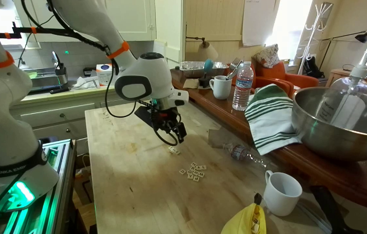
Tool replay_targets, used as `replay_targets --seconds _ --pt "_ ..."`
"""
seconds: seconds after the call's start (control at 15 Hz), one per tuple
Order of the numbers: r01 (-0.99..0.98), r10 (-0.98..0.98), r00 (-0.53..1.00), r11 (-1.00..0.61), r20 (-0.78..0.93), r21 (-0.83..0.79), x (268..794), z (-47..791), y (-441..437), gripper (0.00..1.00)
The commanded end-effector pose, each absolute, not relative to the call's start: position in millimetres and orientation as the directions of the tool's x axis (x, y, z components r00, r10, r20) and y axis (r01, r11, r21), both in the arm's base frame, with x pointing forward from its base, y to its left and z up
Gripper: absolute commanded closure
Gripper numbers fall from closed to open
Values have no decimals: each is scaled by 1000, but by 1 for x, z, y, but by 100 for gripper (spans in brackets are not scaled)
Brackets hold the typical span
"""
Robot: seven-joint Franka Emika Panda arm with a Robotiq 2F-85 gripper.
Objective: Use the tiles to create the word 'The'.
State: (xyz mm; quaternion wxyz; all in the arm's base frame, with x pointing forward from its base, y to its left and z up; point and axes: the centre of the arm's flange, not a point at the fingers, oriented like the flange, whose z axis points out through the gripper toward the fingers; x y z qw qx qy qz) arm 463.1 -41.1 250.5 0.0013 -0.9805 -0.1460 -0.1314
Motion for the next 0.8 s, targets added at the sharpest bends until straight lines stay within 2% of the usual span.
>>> replay_targets --seconds 0.0,0.73 --pt "228 230 946 -973 227 34 456 258 -27 0" --pt "183 190 957 -982 219 50 460 256 -33 0"
